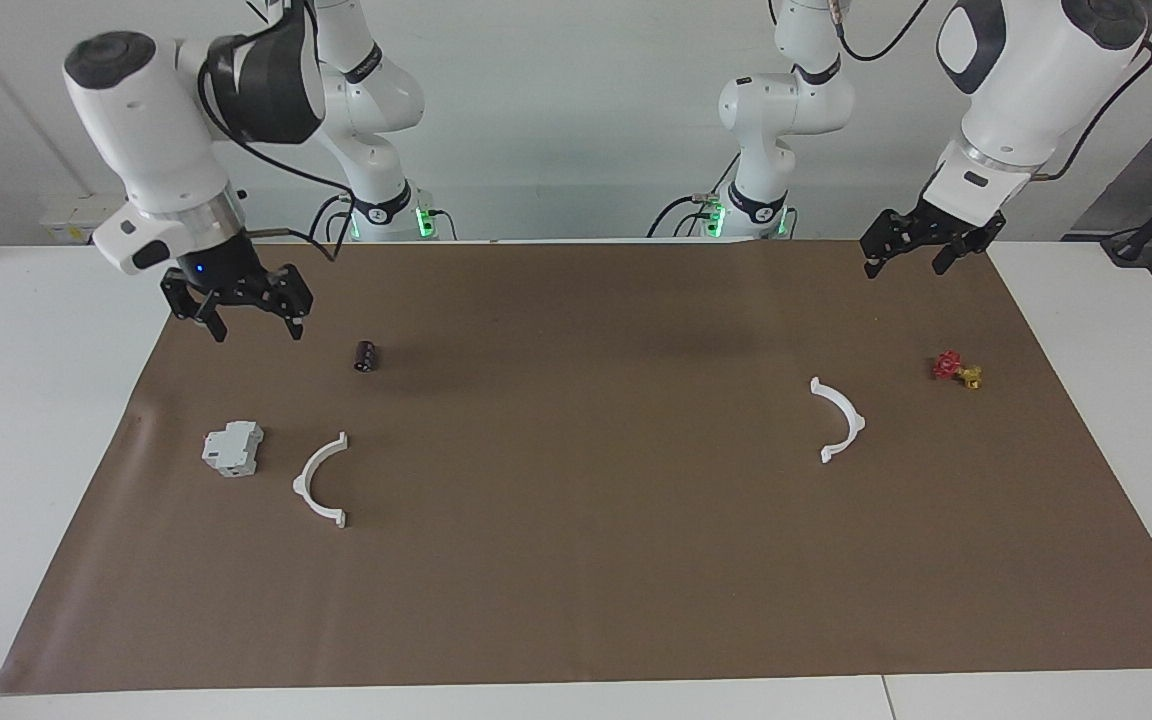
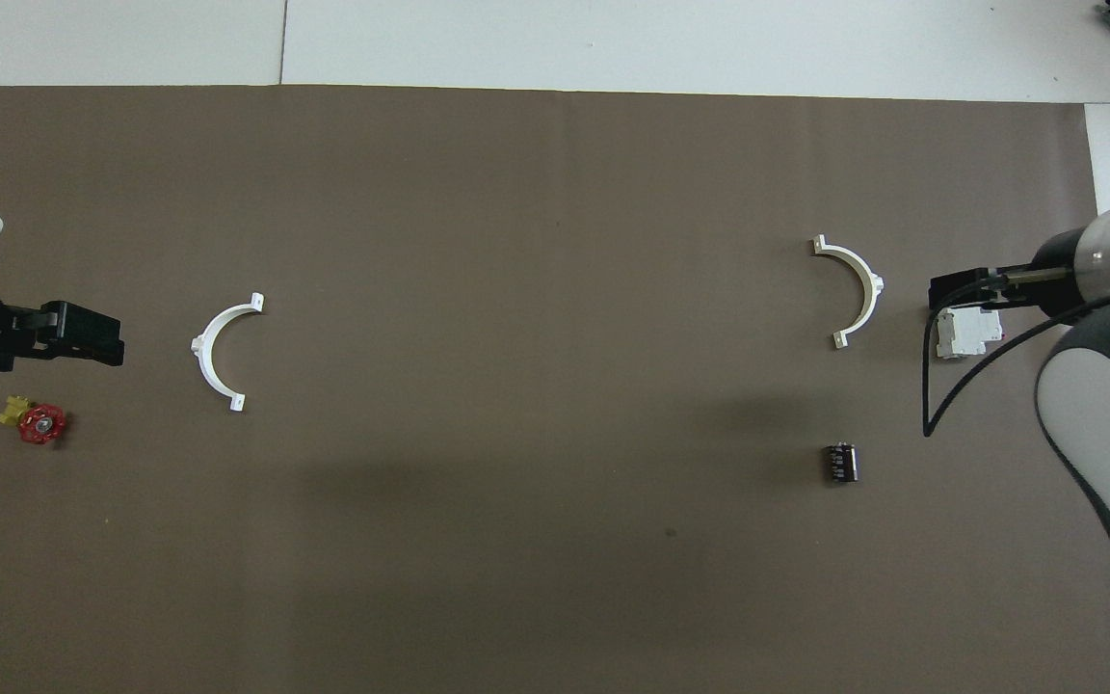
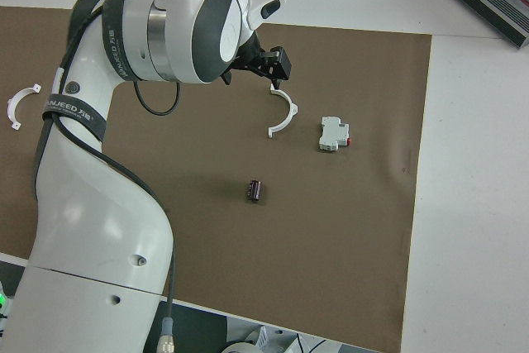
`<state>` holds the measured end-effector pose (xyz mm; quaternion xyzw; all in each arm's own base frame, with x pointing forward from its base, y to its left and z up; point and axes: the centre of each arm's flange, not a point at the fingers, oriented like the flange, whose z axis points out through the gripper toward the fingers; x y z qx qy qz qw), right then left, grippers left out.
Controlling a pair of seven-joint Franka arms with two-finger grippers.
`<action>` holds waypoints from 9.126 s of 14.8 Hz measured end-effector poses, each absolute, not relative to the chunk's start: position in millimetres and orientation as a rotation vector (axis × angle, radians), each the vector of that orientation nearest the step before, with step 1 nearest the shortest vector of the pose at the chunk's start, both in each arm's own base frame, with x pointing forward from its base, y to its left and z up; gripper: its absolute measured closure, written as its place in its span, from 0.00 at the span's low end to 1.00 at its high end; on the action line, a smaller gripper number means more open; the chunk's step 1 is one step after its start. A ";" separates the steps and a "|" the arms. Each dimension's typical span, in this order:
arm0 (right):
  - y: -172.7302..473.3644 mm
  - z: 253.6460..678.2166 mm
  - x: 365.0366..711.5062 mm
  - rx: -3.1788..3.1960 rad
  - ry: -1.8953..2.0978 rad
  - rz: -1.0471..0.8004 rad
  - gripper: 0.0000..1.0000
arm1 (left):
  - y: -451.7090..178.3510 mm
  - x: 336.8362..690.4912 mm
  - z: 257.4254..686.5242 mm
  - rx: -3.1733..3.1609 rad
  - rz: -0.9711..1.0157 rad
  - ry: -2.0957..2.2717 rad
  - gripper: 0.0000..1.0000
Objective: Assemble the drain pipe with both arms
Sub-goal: 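Reach the right gripper to the white half-ring farther from the robot, then grasp the white half-ring with the right gripper and lift it, then carry the half-ring toward the table center with the right gripper, then release the half-ring at center and withdraw the right gripper, then reach the left gripper to the other white half-ring and grasp it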
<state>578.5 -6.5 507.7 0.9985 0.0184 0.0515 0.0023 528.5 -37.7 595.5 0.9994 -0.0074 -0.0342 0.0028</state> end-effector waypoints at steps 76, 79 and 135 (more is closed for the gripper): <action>348.7 294.5 566.7 3.100 0.174 0.206 0.79 | -34.0 530.1 593.9 3.134 -0.093 -0.012 0.00; 348.2 293.0 566.0 3.098 0.173 0.202 0.75 | -33.3 530.2 593.9 3.133 -0.092 -0.010 0.00; -33.6 606.0 554.4 3.072 0.040 -0.019 0.00 | -30.9 503.7 301.2 3.031 0.185 0.647 0.93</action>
